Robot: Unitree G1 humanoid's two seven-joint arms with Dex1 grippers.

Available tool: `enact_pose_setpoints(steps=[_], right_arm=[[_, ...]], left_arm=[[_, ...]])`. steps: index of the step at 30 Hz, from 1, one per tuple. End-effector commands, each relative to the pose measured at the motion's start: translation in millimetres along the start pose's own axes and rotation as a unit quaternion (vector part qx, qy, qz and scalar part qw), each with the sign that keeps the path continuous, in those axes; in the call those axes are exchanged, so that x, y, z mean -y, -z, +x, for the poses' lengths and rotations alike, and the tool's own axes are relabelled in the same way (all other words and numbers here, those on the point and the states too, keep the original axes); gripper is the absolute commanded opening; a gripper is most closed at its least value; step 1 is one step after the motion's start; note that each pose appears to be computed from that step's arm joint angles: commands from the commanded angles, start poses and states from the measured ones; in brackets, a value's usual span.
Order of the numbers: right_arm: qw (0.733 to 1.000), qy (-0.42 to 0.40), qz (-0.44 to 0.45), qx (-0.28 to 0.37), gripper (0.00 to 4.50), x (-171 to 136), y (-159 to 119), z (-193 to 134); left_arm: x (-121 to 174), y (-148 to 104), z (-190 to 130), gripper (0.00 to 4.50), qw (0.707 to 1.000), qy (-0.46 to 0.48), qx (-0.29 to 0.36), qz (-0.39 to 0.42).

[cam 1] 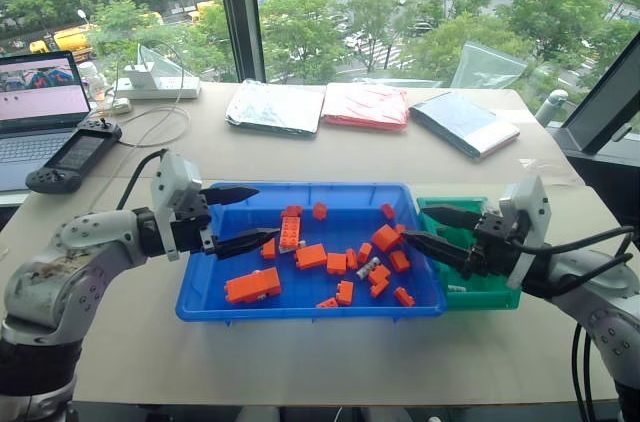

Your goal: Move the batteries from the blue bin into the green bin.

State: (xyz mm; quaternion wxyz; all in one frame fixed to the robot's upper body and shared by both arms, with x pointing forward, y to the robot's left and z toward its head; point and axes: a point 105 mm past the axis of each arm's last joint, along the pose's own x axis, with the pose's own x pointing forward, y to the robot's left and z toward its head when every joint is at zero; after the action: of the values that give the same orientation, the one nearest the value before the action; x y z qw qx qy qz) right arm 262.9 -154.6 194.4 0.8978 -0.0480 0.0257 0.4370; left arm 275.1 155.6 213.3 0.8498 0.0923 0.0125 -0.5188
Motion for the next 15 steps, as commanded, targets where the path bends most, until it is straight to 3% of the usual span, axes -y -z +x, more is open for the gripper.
enact_pose_setpoints(steps=[1,4,7,10,15], right_arm=[[1.0,-0.002,-0.025,0.014,3.5,-4.8,-10.8,-0.9],[0.999,-0.013,-0.033,-0.017,3.5,-10.6,-6.8,4.3],[0.992,-0.031,-0.075,-0.095,3.5,-18.5,2.8,17.8],[0.986,-0.046,-0.105,-0.119,3.5,-24.6,2.5,28.5],[0.976,-0.009,-0.103,-0.191,3.5,-4.5,18.9,49.9]], left_arm=[[2.9,-8.0,-0.9,4.5,1.0,0.013,0.007,0.017],[4.8,-3.5,-0.7,4.5,1.0,0.023,-0.006,0.02],[7.3,-2.4,-0.4,4.5,0.999,0.035,-0.011,0.018],[8.2,-2.7,0.4,4.5,0.999,0.039,-0.011,0.017],[8.4,-3.1,2.5,4.5,0.999,0.041,-0.011,0.018]])
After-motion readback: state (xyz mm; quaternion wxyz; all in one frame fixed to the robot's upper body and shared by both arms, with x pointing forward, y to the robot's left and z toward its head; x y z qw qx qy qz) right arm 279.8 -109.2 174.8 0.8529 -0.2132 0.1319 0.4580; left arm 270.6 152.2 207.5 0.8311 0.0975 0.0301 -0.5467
